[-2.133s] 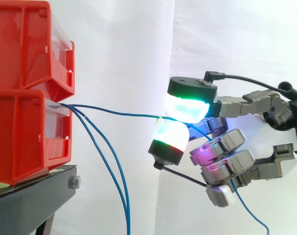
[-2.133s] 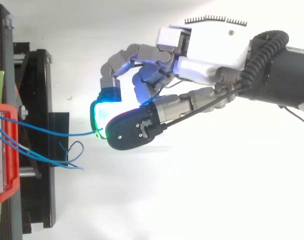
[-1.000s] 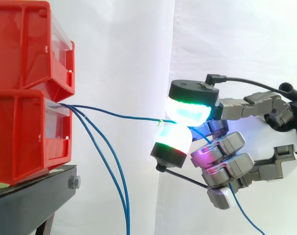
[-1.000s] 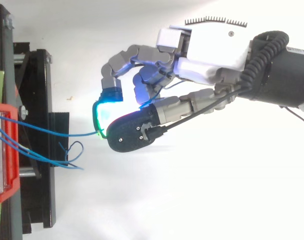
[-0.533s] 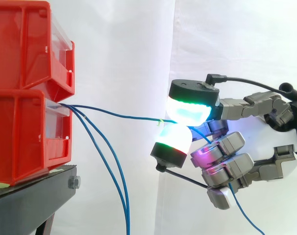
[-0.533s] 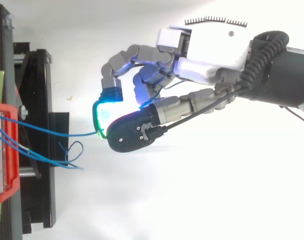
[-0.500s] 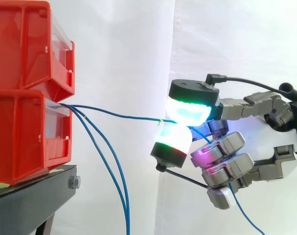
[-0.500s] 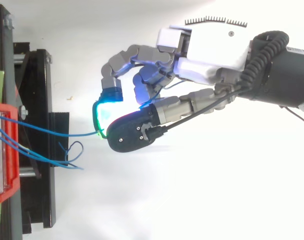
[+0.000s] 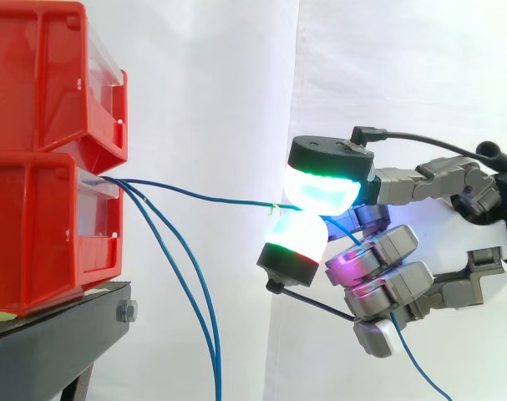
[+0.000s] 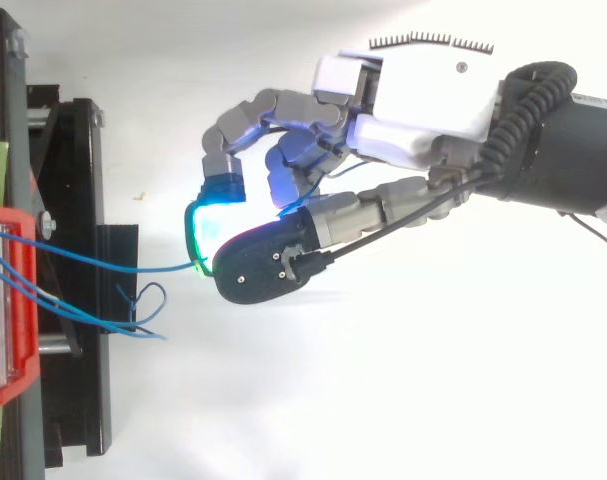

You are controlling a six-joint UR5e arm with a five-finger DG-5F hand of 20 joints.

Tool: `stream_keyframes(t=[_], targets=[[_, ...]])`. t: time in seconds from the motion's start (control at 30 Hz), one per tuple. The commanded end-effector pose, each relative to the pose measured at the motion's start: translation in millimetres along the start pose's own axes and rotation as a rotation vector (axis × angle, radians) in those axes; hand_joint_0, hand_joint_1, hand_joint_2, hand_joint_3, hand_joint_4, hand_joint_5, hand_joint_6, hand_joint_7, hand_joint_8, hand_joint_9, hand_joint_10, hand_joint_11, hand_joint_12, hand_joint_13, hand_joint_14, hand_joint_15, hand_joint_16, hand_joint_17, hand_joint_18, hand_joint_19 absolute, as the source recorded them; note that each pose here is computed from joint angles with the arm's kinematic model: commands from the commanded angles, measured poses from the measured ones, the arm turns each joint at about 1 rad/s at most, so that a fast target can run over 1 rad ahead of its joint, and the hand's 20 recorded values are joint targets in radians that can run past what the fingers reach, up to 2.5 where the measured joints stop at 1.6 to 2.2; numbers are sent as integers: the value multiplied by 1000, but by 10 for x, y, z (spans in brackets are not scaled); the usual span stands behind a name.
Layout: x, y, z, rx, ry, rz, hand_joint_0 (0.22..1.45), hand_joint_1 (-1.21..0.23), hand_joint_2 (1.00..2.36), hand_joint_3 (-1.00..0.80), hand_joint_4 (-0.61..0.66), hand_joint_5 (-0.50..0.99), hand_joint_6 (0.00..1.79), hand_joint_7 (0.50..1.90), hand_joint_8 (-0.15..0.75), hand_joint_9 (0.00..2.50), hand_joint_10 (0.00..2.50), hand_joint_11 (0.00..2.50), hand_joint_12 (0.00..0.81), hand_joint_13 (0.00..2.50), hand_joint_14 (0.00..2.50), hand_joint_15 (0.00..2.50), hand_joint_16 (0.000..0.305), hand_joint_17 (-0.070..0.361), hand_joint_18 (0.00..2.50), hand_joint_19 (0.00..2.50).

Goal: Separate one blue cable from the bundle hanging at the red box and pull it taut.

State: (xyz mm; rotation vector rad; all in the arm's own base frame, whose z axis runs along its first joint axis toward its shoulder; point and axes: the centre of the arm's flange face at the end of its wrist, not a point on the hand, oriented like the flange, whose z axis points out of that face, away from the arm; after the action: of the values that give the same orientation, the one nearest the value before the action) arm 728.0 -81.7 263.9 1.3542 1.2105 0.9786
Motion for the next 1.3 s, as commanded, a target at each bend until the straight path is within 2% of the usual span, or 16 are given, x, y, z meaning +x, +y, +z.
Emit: stream_keyframes(t=[0.0, 1.0, 1.1, 1.13, 1.2, 1.23, 1.27], targets=[[-3, 2, -1, 0, -1, 0, 698, -794, 1017, -264, -9, -202, 897, 1223, 303, 748, 1380, 1437, 381, 899, 1002, 1559, 48, 108, 920, 981], [-3, 2, -1, 0, -1, 0, 698, -795, 1017, -263, -14, -202, 896, 1228, 307, 751, 1347, 1453, 388, 896, 986, 1573, 48, 109, 917, 970], [-3, 2, -1, 0, -1, 0, 702, -794, 1017, -280, -13, -202, 897, 1212, 310, 753, 1288, 1479, 386, 900, 852, 1564, 48, 109, 909, 964], [-3, 1, -2, 1, -1, 0, 697, -795, 1014, -288, -28, -201, 902, 1173, 286, 751, 1348, 1378, 360, 905, 742, 1534, 45, 101, 906, 954], [-3, 2, -1, 0, -1, 0, 689, -790, 1011, -313, -39, -200, 909, 1121, 277, 745, 1437, 1284, 347, 890, 746, 1483, 42, 95, 895, 957], [-3, 2, -1, 0, -1, 0, 707, -793, 1012, -329, -10, -202, 900, 1171, 312, 784, 1292, 1383, 380, 921, 598, 1544, 46, 104, 926, 991], [-3, 2, -1, 0, -1, 0, 712, -791, 1012, -325, -6, -202, 897, 1186, 313, 798, 1245, 1407, 377, 953, 550, 1566, 47, 105, 945, 1006]])
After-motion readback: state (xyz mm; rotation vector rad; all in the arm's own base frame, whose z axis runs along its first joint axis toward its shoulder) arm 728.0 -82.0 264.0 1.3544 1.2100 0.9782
